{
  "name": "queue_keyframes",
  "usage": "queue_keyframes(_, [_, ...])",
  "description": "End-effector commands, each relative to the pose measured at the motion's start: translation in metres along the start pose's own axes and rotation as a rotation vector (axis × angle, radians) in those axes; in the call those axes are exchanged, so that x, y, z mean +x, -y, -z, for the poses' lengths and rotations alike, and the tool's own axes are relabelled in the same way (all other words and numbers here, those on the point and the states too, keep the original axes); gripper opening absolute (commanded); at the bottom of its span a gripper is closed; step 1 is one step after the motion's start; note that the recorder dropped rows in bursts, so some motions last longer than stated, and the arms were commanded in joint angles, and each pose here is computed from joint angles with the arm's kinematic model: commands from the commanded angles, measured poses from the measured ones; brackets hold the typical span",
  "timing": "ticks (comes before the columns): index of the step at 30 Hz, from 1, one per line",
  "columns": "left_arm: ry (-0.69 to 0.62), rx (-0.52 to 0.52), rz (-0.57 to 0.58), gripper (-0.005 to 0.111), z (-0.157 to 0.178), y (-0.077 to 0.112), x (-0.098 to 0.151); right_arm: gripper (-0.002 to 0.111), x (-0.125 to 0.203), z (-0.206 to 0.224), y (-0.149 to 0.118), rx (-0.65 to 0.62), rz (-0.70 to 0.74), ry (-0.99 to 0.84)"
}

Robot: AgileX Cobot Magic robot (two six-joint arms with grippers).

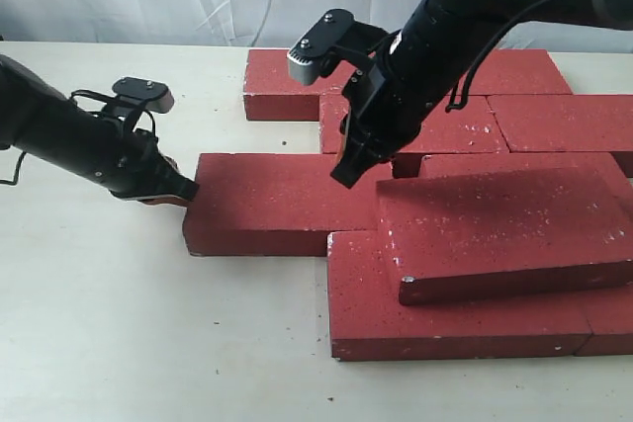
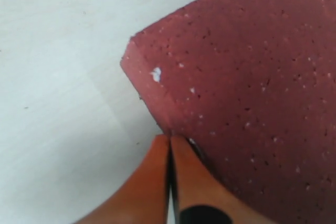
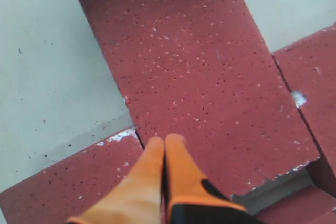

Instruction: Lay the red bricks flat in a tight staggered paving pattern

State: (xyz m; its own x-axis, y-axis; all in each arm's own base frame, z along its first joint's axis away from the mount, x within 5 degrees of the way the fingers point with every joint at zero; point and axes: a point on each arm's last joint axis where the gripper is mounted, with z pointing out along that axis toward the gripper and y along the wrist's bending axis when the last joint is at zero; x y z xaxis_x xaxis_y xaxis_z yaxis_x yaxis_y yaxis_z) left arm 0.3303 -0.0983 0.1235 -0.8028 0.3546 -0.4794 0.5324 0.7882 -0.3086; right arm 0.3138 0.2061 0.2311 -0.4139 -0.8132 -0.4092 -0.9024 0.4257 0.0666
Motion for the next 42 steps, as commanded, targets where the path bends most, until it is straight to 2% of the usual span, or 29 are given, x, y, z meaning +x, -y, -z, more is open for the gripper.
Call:
queue_keyframes(1, [0.010, 0.021, -0.016, 0.000, -0.007, 0.015, -0.006, -0.001, 0.008, 0.006, 0.011, 0.015, -0.052, 0.009])
queue_keyframes(8, [0.016, 0.007, -0.045, 0.000, -0.015, 0.027, -0.010, -0.001, 0.014, 0.008, 0.020, 0.031, -0.086, 0.023])
queue_keyframes(17, [-0.028, 0.062, -0.077, 0.000, -0.046, 0.036, -0.017, -0.001, 0.013, 0.008, 0.020, 0.031, -0.088, 0.026])
queue_keyframes(24, [-0.056, 0.124, -0.134, 0.000, -0.052, 0.055, -0.019, -0.001, 0.014, 0.008, 0.020, 0.033, -0.086, 0.024])
queue_keyframes(27, [-0.070, 0.140, -0.150, 0.000, -0.052, 0.057, -0.018, -0.001, 0.014, 0.008, 0.020, 0.031, -0.086, 0.023])
queue_keyframes(34, [-0.093, 0.078, -0.154, 0.000, -0.041, 0.048, -0.021, -0.001, 0.013, 0.008, 0.020, 0.033, -0.086, 0.025])
queue_keyframes(39, [-0.105, -0.040, -0.106, 0.000, -0.020, 0.021, -0.022, -0.001, 0.013, 0.008, 0.020, 0.033, -0.086, 0.025])
queue_keyframes(42, [-0.106, -0.081, -0.036, 0.000, -0.011, 0.004, -0.020, -0.001, 0.013, 0.008, 0.020, 0.033, -0.086, 0.025])
